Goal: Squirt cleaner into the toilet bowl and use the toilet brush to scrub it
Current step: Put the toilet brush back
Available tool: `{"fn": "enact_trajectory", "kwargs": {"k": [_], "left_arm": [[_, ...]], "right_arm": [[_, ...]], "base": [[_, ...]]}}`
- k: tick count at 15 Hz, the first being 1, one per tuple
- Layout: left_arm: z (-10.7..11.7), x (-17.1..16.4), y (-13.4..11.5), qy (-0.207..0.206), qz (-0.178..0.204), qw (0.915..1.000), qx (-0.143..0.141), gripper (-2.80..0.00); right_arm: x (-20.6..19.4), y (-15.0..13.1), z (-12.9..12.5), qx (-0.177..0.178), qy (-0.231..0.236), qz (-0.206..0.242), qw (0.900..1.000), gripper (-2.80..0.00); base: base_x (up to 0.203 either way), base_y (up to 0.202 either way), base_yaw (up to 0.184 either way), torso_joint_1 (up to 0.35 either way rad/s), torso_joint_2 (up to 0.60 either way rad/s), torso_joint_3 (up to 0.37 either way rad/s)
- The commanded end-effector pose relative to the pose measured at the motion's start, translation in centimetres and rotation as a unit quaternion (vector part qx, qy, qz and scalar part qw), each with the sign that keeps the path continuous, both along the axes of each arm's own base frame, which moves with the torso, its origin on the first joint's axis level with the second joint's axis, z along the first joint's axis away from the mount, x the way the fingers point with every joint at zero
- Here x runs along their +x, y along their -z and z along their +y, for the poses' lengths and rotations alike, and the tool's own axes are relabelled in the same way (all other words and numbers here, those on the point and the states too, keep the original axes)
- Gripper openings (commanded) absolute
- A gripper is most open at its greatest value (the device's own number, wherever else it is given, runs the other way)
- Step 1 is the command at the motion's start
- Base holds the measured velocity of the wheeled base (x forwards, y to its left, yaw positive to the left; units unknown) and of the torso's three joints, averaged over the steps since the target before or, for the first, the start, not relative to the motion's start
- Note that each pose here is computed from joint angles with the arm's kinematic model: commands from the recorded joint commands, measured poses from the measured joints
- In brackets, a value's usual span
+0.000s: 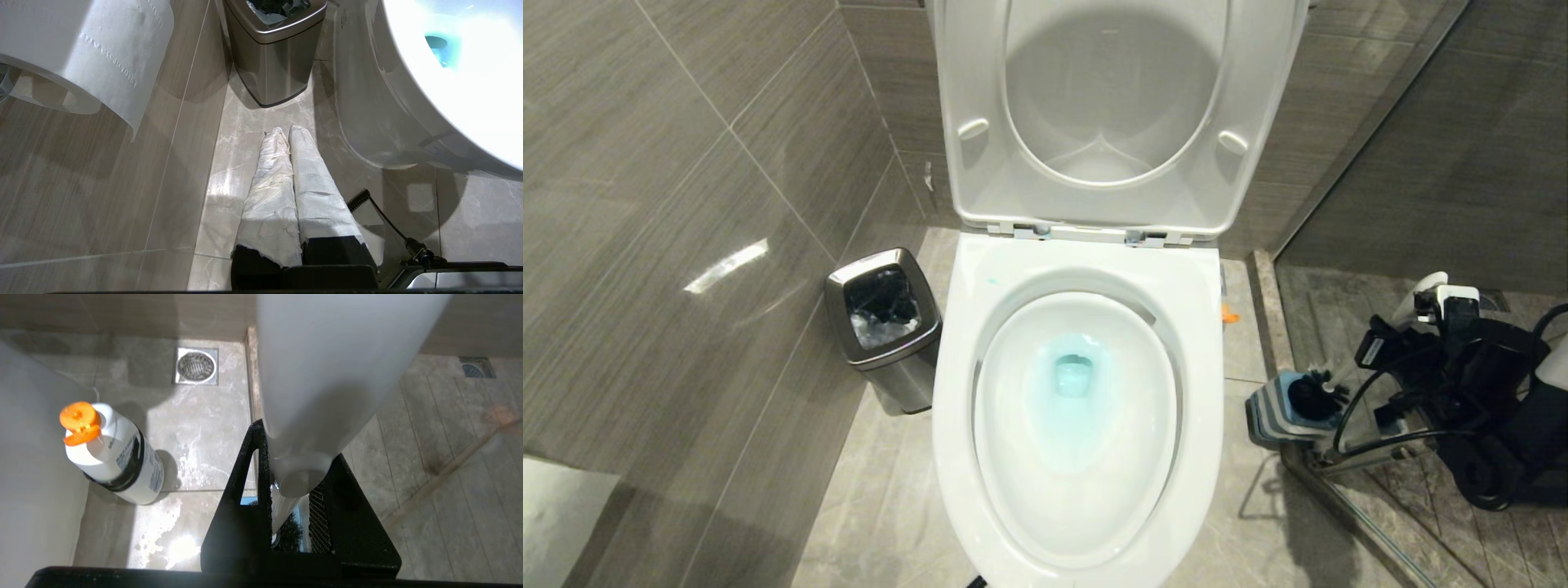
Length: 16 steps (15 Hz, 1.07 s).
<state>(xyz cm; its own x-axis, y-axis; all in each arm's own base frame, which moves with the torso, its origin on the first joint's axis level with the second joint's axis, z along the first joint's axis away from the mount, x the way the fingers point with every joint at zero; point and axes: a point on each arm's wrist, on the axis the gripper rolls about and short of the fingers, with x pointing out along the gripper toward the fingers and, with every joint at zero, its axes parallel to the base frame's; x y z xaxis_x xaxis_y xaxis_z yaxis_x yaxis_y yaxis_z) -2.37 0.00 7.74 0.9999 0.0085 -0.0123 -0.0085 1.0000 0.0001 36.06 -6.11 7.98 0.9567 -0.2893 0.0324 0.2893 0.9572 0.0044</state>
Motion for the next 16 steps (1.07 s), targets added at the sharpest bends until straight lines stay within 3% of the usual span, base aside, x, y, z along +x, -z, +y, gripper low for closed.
{"fn": "enact_trajectory", "kwargs": {"k": [1, 10, 16], "left_arm": [[0.0, 0.0, 0.0, 0.0, 0.0, 1.0, 0.0, -2.8], [0.0, 0.0, 0.0, 0.0, 0.0, 1.0, 0.0, -2.8], [0.0, 0.0, 0.0, 0.0, 0.0, 1.0, 0.0, -2.8]], "right_arm": [[0.2, 0.7, 0.0, 0.001, 0.0, 0.007, 1.0, -2.8], [0.9, 4.9, -0.1, 0.008, -0.002, 0.061, 0.998, -2.8], [1.2, 5.6, -0.2, 0.01, -0.002, 0.066, 0.998, -2.8]], "base": [[0.0, 0.0, 0.0, 0.0, 0.0, 0.0], [0.0, 0.0, 0.0, 0.0, 0.0, 0.0], [0.0, 0.0, 0.0, 0.0, 0.0, 0.0]]}}
